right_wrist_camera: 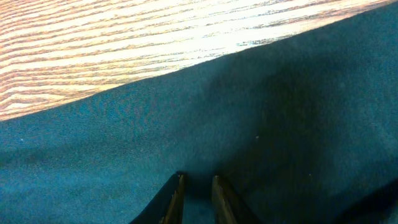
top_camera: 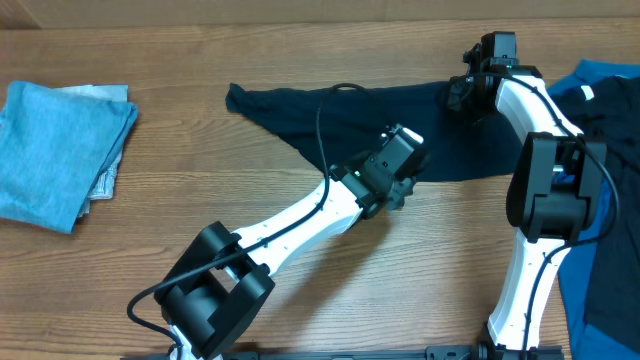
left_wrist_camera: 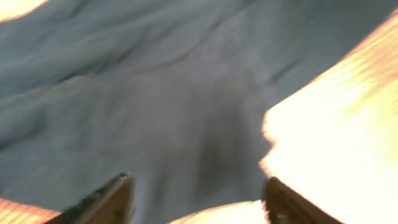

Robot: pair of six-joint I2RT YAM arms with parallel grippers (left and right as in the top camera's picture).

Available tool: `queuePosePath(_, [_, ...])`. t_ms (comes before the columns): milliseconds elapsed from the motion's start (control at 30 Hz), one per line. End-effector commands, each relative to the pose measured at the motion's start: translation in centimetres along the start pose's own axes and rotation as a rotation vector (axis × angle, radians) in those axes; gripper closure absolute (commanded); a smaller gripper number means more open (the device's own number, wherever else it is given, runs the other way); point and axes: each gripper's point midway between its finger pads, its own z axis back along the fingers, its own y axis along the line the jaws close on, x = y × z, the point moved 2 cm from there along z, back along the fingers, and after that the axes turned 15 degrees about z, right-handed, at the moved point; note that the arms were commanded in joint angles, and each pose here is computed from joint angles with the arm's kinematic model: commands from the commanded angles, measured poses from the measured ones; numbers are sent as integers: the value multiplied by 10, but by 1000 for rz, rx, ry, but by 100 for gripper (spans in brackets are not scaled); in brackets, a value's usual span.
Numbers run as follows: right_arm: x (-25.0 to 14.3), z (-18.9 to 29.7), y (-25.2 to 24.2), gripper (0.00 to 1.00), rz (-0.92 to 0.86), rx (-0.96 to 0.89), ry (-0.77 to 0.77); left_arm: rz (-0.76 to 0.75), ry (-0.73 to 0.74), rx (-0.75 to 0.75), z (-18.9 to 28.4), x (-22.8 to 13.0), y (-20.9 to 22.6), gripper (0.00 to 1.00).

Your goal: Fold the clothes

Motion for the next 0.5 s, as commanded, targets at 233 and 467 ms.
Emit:
queuePosePath(233, [-19, -23, -1, 79, -7, -1, 63, -37, -42, -155, -74, -8, -31, 29])
queuePosePath(467, [-19, -23, -1, 79, -7, -1, 63, -53, -104, 12, -77, 0, -6, 78])
